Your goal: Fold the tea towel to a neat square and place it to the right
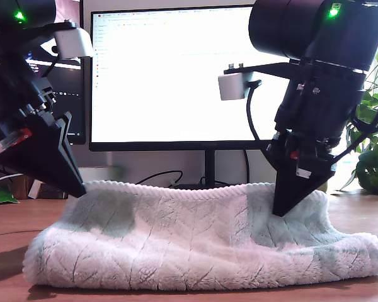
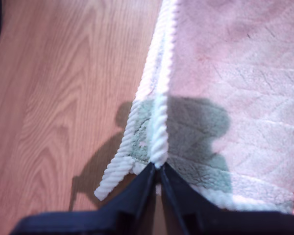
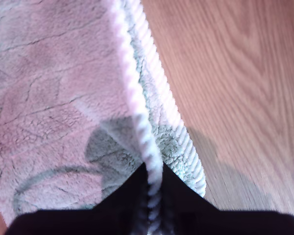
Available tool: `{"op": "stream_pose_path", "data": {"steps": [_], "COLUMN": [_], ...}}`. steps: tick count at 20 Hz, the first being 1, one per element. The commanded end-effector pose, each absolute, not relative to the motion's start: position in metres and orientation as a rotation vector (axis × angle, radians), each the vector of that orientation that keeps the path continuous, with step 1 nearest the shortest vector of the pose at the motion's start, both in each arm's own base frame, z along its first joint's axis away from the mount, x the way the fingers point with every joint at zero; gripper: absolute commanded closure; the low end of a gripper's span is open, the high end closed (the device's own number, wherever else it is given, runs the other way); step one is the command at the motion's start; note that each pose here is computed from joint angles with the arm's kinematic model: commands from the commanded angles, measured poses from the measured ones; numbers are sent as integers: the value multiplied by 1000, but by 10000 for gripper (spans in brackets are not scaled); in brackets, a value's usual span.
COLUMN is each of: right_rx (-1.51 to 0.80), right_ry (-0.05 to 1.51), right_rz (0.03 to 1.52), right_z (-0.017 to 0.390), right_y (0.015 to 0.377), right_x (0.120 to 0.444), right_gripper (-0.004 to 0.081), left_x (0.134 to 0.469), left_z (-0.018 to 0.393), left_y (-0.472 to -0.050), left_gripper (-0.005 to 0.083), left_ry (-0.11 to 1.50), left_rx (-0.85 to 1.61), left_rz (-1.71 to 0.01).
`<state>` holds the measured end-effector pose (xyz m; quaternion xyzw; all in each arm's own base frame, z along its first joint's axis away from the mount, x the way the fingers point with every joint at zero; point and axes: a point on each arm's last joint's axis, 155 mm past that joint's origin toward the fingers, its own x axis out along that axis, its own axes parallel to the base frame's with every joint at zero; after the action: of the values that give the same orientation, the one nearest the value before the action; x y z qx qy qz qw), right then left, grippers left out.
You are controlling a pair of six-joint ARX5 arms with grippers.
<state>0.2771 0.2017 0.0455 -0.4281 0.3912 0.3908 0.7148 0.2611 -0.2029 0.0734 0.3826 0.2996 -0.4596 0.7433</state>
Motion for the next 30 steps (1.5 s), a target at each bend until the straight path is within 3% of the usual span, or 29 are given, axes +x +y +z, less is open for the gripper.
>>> {"op": "stream_pose_path", "data": {"steps": [1,3,9,11,13,15,22,26,30], "right_rx": [-950,-945,-938,-938,-941,-932,-876,-774,-732], "right_ry": [867,853,838,842,859,860,839,953,975], "right_rz": [869,865,813,814,821,836,805,1023,1075], "right_z": [43,45,49,51,55,63,94,83,83], "right_y": [205,206,205,205,205,209,219,233,236], "right_x": [278,281,290,290,288,288,301,255,245], "right_gripper": [562,497,451,494,630,790,779,783,783], "left_x": [262,262,279,280,273,267,248,228,223], "left_z": [73,73,76,78,80,87,95,93,90], "left_y": [-204,-204,-190,-190,-194,-204,-208,-218,-222], "left_gripper": [654,586,588,646,780,797,797,797,797], "left_ry": [652,652,648,656,655,645,701,744,760], "left_rx": [839,839,882,858,840,781,636,552,522], "left_rz": [-1010,-1009,-903,-888,-915,-931,-953,-1045,-1080]}}
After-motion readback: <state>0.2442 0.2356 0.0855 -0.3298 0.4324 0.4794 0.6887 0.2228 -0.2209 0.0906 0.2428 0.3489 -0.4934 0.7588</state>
